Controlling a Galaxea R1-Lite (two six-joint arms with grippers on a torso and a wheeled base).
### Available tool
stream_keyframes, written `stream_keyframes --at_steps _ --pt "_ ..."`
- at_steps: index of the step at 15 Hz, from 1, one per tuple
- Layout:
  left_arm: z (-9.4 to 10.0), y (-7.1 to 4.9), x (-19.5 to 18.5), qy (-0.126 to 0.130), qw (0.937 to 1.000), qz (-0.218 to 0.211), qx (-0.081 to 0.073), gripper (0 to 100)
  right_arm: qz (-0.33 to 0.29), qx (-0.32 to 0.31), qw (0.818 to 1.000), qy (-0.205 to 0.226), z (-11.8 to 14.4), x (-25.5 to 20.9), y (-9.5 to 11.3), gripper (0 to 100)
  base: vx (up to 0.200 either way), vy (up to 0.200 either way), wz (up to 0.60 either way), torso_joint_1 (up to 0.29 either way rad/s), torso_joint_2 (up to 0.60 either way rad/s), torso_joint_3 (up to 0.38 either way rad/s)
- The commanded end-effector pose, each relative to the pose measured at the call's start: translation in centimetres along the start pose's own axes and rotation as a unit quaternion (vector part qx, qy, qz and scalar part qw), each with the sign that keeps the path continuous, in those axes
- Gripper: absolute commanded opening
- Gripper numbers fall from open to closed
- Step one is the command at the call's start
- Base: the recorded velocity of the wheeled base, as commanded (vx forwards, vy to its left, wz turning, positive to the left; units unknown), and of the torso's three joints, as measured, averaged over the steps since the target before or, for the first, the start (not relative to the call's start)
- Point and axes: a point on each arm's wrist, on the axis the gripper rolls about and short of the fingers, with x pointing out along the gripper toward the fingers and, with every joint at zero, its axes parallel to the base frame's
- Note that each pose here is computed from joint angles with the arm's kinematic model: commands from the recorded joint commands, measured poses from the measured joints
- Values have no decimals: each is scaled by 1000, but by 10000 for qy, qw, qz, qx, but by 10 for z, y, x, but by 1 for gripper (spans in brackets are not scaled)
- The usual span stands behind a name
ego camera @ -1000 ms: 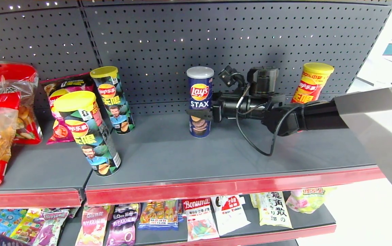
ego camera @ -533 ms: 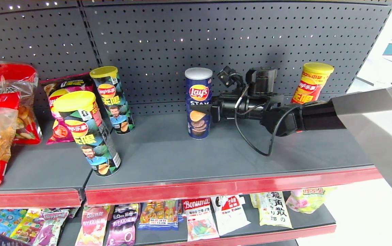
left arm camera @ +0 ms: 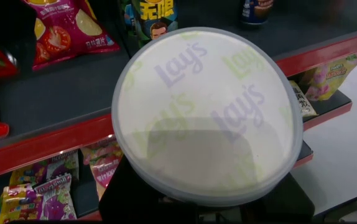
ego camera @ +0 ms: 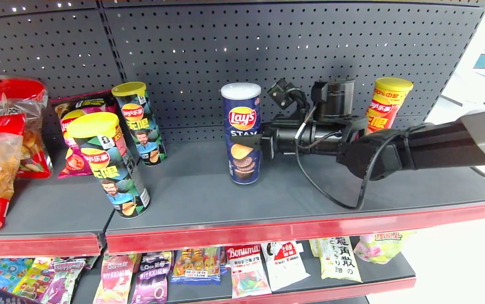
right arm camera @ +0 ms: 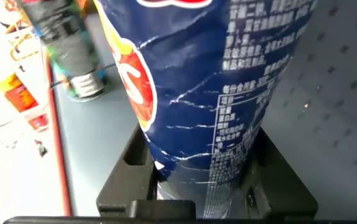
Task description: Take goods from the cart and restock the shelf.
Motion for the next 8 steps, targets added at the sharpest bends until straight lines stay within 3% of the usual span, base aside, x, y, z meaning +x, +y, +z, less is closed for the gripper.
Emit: stream_keyframes --at_steps 1,3,8 --pt "0 0 0 -4 10000 0 1 0 145 -113 9998 -106 7 -13 31 0 0 0 0 0 0 0" --pt "0 0 0 -4 10000 0 1 0 196 -248 9991 -272 -3 -11 40 0 0 0 0 0 0 0" --pt "0 0 0 -12 10000 0 -6 0 149 -153 9998 -65 -15 -18 55 0 0 0 0 0 0 0"
